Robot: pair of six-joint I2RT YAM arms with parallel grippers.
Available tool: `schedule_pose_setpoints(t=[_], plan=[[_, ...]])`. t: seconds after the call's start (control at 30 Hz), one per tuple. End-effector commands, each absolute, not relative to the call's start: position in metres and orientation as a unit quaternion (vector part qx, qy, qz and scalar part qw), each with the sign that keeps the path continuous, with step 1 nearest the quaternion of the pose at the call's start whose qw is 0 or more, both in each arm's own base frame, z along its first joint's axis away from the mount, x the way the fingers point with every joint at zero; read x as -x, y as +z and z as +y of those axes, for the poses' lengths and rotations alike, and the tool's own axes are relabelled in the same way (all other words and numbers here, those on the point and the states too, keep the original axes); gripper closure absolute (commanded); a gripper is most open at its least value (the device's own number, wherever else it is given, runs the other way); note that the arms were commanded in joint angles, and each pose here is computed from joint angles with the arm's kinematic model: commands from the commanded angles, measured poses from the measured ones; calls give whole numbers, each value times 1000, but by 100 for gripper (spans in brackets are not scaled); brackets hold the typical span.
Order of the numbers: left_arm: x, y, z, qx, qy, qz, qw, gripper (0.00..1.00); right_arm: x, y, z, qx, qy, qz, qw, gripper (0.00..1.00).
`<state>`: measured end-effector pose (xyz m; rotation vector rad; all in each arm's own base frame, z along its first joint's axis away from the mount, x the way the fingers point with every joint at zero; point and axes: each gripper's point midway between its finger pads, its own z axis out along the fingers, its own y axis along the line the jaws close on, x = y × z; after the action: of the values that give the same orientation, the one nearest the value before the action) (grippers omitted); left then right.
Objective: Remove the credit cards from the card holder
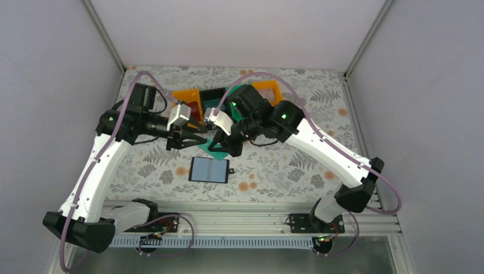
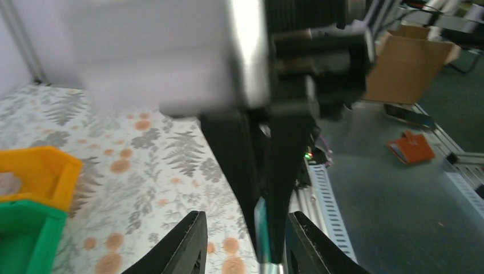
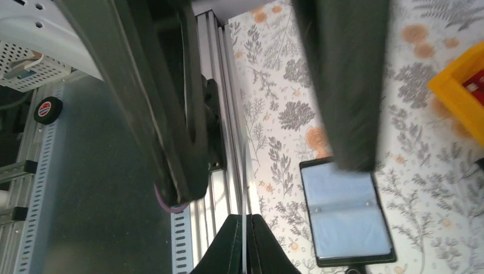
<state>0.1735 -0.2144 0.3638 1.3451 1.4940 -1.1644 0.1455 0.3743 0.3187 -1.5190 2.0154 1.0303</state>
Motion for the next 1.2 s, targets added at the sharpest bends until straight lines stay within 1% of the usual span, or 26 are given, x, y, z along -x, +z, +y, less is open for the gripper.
schedule_pose_setpoints(t=[0.0,0.13,0.17,0.2,0.23,0.27,0.4,0.47,0.5,0.57,0.63,0.7,0.73,0.8,0.87,0.93,0.97,1.03,1.17], plan=[[-142,361,-215,-571,-490,531,390,65,-140,350,372,565,353,703,248,96],[-139,363,-215,-573,-488,530,391,66,-141,346,375,569,343,704,250,96],[-138,363,-215,-575,-486,529,392,73,-141,346,376,571,343,702,251,96],[-138,363,-214,-575,-485,529,393,82,-140,347,376,571,344,701,251,96],[-139,363,-215,-575,-483,530,394,94,-140,348,377,572,346,700,252,96],[-140,363,-215,-573,-483,531,395,97,-140,348,376,572,346,700,253,96],[-135,375,-215,-564,-503,520,398,98,-140,352,373,570,344,698,265,96],[-142,381,-217,-543,-508,541,393,98,-144,359,368,563,337,695,293,95],[-149,387,-217,-537,-500,544,407,98,-148,364,364,555,337,692,315,88],[-158,403,-217,-514,-498,552,428,98,-161,377,352,521,333,692,371,53],[-168,425,-216,-477,-493,564,460,98,-175,402,337,462,353,686,438,27],[-180,446,-213,-431,-486,575,497,98,-181,433,319,395,410,655,497,6],[-183,456,-211,-413,-490,575,508,98,-183,442,314,362,442,641,513,2],[-185,466,-211,-382,-516,580,502,98,-191,461,308,296,502,609,539,1],[-187,469,-212,-360,-536,585,492,98,-192,467,310,257,556,585,531,1],[-188,469,-211,-349,-542,588,489,98,-194,469,315,235,590,575,516,4],[-190,469,-211,-343,-543,590,490,98,-195,470,317,227,599,574,510,8],[-192,469,-210,-332,-543,594,492,98,-194,476,321,227,614,564,503,20],[-193,470,-208,-322,-541,595,500,98,-189,479,334,252,633,557,475,47]])
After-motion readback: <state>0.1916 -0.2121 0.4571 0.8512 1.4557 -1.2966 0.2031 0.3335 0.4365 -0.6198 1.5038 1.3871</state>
